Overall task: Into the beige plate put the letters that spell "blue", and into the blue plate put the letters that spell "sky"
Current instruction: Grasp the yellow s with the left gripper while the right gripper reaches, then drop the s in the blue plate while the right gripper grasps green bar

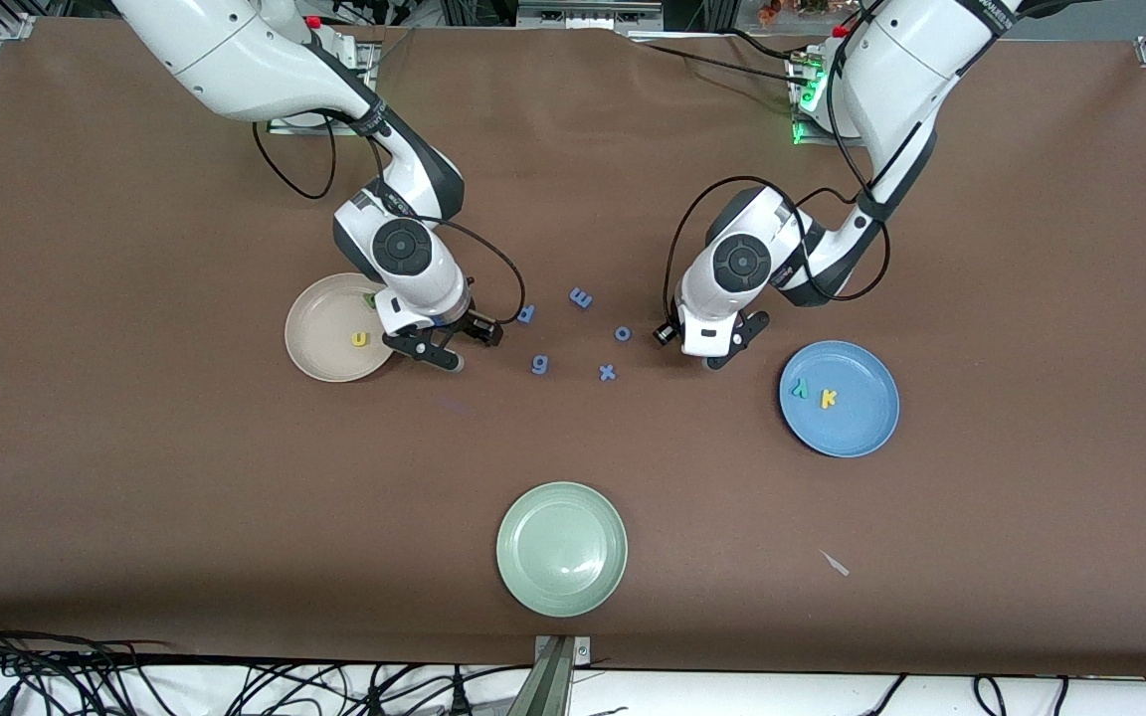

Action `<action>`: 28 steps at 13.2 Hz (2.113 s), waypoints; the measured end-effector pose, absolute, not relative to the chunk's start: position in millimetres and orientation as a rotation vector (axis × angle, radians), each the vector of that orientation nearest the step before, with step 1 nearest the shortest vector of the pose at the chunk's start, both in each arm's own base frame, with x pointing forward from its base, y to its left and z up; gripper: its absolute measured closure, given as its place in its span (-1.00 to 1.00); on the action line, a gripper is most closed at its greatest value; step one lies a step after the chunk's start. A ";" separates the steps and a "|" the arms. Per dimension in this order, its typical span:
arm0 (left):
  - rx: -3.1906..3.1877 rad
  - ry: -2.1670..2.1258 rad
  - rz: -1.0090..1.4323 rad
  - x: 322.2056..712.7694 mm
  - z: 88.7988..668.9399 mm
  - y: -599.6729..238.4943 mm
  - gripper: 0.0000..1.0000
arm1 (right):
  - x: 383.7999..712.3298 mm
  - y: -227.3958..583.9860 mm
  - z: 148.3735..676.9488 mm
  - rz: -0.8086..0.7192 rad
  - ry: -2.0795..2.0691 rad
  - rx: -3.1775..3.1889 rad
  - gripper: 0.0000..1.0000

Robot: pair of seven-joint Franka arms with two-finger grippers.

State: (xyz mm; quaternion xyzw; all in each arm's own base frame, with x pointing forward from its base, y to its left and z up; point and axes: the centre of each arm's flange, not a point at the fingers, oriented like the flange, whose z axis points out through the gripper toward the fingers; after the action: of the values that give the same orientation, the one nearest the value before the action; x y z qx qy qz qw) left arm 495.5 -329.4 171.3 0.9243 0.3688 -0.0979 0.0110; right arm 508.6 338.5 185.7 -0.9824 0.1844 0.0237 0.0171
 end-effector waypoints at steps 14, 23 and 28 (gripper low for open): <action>3.136 1.011 -0.201 555.1 239.8 -284.5 0.52 | 513.3 324.2 169.6 0.051 0.533 -3.085 -0.63; 3.342 0.487 -0.376 624.5 257.2 -104.7 0.52 | 504.4 338.1 168.2 0.016 0.578 -3.088 -0.54; 3.341 0.356 -0.493 614.9 185.6 -91.0 0.52 | 504.4 341.0 171.7 0.008 0.590 -3.080 -0.06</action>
State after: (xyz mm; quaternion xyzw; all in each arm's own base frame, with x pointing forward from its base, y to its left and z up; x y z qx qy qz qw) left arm 614.9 -91.0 185.6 0.9759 0.1040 -0.1439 -0.1269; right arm 504.4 341.0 171.7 -0.9821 0.1881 0.0026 0.0030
